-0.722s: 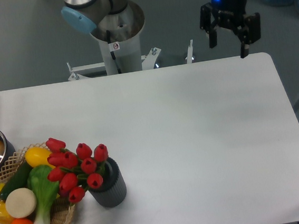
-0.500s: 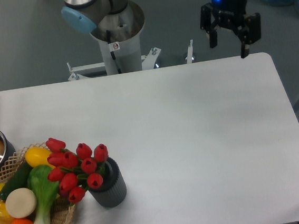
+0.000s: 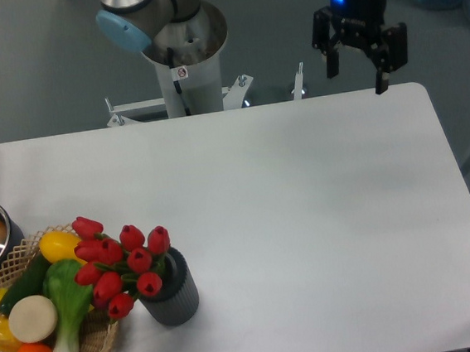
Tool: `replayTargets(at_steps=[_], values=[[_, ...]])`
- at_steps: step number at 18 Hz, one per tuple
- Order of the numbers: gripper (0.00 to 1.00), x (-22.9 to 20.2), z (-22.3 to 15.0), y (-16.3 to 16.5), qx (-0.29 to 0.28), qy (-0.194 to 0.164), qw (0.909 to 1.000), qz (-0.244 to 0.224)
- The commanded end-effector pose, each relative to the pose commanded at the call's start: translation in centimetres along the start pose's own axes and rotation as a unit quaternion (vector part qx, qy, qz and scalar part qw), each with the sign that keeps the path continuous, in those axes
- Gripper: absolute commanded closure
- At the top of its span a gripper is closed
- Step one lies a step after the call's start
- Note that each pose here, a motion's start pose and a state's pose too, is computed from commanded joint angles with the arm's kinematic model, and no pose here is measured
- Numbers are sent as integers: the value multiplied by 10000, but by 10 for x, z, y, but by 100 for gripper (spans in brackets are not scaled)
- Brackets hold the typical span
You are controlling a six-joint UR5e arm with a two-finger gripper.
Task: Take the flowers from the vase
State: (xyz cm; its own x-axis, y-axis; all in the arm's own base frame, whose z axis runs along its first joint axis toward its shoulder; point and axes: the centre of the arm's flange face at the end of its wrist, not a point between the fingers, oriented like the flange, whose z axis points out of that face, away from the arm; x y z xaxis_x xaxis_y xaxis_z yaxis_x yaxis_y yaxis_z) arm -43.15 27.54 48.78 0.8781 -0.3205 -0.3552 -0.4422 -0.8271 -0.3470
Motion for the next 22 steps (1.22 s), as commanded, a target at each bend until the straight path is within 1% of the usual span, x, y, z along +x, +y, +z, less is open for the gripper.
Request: replayTargets(at_steps=[2,4,5,6,7,9,11,13,14,18,19,20,21,22], values=[[0,4,5,-3,285,-65,9978,-598],[0,4,6,-10,429,-172,9909,-1261],[0,2,7,-12,480,-254,9876,-1470],[0,-1,7,-14,585,-350,9849,-1591],[0,-2,11,-18,893,-360,9804,-1720],[0,-1,13,-22,1311,-267,9719,-1936],[0,-1,11,-30,1729,-166,9609,-2154],[0,-2,13,-36,2145,-33,9499,-2272],[0,-4,17,-36,2239,22,9476,-2278],[0,-4,16,-38,2245,23,9476,-2272],[0,-3,18,-39,2296,54,9463,-2275],[0,-4,18,-47,2403,76,9454,-2200],[0,-5,23,-55,2608,163,9412,-2141],[0,-7,25,-58,2852,208,9350,-2096]])
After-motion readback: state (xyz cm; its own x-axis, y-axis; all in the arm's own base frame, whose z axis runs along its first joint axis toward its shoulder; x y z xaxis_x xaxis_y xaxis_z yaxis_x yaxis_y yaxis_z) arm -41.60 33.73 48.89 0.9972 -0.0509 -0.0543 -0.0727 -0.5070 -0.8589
